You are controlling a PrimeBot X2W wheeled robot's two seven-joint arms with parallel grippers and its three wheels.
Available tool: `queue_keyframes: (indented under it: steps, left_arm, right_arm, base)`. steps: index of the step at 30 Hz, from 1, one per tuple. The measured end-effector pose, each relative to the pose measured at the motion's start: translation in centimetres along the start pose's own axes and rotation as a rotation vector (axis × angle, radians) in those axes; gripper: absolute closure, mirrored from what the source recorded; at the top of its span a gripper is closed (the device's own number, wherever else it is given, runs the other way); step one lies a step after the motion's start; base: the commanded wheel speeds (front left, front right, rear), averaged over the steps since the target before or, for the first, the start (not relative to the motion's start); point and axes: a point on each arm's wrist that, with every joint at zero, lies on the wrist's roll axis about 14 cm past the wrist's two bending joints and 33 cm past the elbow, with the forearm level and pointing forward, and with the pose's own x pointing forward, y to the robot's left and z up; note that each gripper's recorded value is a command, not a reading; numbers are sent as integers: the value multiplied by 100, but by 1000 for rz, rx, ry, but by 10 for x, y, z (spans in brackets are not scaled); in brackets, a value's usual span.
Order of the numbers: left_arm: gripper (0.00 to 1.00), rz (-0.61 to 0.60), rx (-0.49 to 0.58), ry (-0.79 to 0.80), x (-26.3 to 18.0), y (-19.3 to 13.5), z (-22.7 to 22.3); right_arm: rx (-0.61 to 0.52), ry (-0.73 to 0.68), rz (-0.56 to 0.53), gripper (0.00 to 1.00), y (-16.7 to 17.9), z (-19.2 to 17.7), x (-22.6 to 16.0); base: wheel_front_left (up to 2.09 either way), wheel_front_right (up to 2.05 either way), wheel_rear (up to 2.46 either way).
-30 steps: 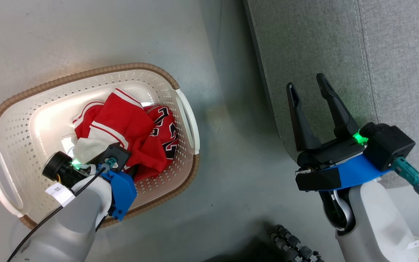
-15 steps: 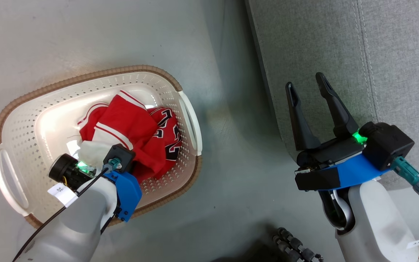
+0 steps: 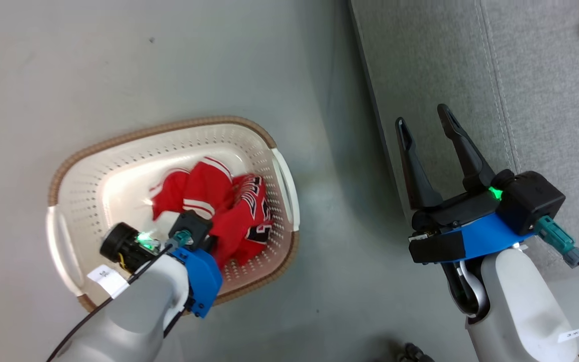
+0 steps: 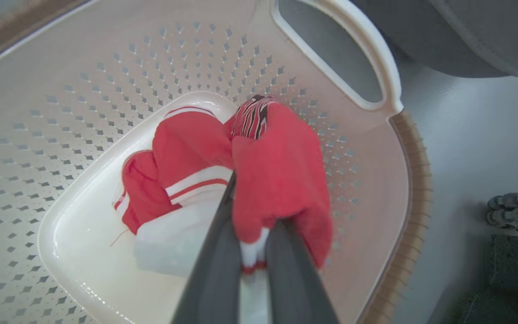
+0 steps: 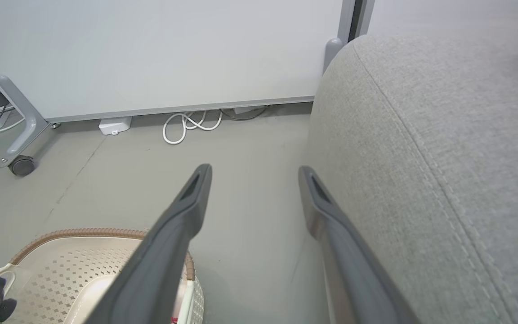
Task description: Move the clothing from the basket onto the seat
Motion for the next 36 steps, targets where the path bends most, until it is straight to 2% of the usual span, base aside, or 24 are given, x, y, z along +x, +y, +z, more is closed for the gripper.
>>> queue_keyframes:
  steps: [12, 16, 27, 36]
  left_arm:
    - [100, 78, -1, -202, -58, -11, 62]
    - [100, 112, 15, -316, -84, -17, 94]
    - [100, 177, 126, -526, -143, -37, 152]
    - [100, 184, 236, -701, -182, -69, 213]
  right_arm:
    - [-7, -100, 73, 0, 31, 53, -12]
    - [-5, -129, 96, 0, 42, 71, -24]
    - [2, -200, 140, 0, 62, 106, -55]
    - [5, -234, 187, 0, 80, 123, -78]
  base:
    - [0, 0, 0]
    - [0, 0, 0]
    - [0, 0, 0]
    - [0, 0, 0]
